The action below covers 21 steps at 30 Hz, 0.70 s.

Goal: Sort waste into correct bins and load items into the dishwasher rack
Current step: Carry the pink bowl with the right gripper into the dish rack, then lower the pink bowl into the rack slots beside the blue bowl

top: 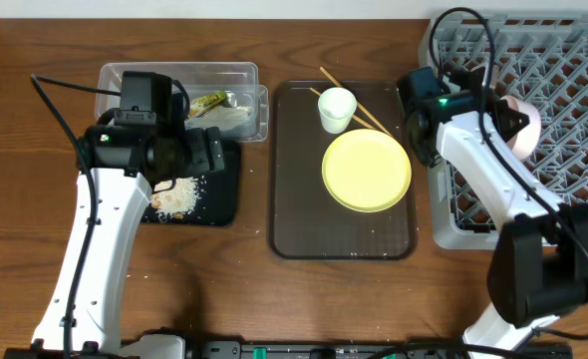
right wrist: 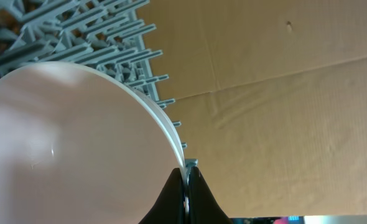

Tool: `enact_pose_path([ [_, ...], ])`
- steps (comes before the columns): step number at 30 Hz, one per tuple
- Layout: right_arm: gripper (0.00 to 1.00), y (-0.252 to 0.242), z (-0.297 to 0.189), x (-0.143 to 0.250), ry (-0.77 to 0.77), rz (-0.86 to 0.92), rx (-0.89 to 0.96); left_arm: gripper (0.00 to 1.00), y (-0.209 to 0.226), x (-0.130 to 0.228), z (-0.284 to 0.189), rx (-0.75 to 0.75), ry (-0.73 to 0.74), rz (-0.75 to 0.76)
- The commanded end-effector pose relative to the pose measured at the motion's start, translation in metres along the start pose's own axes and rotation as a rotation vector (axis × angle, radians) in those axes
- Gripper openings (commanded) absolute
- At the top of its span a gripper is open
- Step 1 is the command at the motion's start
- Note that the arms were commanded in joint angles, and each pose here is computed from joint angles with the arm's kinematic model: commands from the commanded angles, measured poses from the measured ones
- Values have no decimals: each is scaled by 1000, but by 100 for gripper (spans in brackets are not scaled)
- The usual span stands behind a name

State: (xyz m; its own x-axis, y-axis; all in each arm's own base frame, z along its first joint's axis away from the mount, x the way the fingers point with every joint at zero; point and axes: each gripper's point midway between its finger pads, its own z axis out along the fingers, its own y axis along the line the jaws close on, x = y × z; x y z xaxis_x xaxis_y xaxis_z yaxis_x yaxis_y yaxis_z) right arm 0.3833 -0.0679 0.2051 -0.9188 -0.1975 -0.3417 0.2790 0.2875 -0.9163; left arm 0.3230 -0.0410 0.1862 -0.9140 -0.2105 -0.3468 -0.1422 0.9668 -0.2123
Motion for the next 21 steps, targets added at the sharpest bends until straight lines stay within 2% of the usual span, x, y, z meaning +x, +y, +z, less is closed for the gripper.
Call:
enact_pose_path([
  [1, 1, 5, 9, 3, 21, -73, 22, 92, 3, -1, 1, -14, 1, 3],
  [8, 1, 33, 4, 6, 29, -135, -73, 93, 3, -1, 1, -14, 1, 3],
  [14, 1, 48, -20, -6, -41, -221, -123, 92, 3, -1, 1, -14, 1, 3],
  [18, 2, 76, -36, -7, -72, -340, -271, 92, 3, -1, 1, -14, 1, 3],
  [21, 4, 86, -40, -5, -74, -355, -332, 92, 3, -1, 1, -14, 1, 3],
])
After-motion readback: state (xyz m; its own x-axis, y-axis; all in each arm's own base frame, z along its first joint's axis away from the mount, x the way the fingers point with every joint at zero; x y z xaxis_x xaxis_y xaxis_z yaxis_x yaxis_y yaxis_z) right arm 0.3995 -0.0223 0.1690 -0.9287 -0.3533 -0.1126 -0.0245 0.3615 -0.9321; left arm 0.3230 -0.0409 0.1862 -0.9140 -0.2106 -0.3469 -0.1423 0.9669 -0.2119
